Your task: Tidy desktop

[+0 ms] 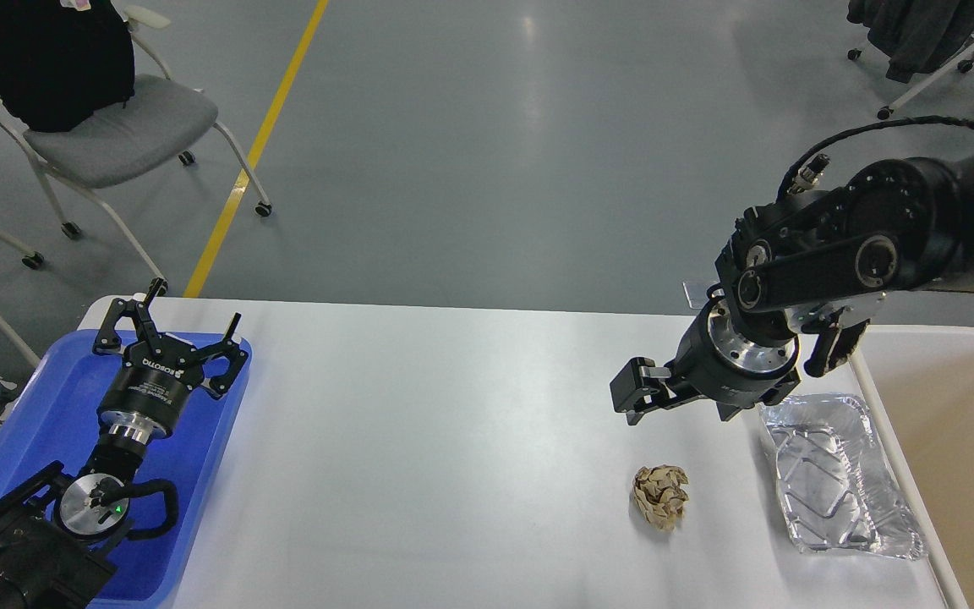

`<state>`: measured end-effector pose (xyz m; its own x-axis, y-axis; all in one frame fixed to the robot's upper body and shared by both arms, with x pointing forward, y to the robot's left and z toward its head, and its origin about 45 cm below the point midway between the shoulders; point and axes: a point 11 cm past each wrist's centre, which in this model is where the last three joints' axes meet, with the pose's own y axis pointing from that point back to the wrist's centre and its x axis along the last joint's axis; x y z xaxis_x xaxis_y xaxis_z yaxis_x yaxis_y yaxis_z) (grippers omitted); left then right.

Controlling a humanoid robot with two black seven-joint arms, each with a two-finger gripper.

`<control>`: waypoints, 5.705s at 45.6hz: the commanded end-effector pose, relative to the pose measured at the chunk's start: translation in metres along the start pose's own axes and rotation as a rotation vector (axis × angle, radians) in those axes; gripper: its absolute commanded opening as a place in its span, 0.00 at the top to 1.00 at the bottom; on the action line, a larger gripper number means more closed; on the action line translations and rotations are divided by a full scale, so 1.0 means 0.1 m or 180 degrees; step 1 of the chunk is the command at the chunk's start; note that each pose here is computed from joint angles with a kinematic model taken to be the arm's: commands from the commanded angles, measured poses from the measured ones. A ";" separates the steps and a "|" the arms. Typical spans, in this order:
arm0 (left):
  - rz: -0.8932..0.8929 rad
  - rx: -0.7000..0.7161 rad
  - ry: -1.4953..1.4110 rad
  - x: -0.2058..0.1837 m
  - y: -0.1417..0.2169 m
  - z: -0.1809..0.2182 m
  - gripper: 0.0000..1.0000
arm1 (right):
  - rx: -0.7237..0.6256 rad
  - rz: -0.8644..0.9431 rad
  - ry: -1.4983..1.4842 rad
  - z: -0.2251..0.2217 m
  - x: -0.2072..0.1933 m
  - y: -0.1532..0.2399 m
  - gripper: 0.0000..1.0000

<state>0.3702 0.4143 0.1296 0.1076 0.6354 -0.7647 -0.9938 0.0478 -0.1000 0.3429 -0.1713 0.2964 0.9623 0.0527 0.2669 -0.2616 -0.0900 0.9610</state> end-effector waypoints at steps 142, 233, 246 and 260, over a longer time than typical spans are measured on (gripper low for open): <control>-0.0003 0.0001 -0.0001 0.00 0.00 0.00 0.01 | -0.1036 0.0367 -0.0594 3.17 -0.51 -0.96 0.00; -0.0003 0.0001 -0.0001 0.00 0.00 0.00 0.01 | -0.0978 0.0590 -0.0092 3.03 -0.72 -1.72 1.00; -0.0003 0.0001 -0.0001 0.00 0.00 0.00 0.01 | -0.0925 0.0590 -0.0087 3.01 -0.73 -1.73 1.00; -0.0003 0.0001 -0.0001 0.00 0.00 0.00 0.01 | -0.0864 0.0634 -0.0141 3.00 -0.64 -1.66 1.00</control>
<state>0.3701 0.4141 0.1295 0.1082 0.6356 -0.7644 -0.9938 0.0485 -0.1003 0.3423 -0.4591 0.0905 0.8955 0.0305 0.4440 -0.4413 0.1908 0.8768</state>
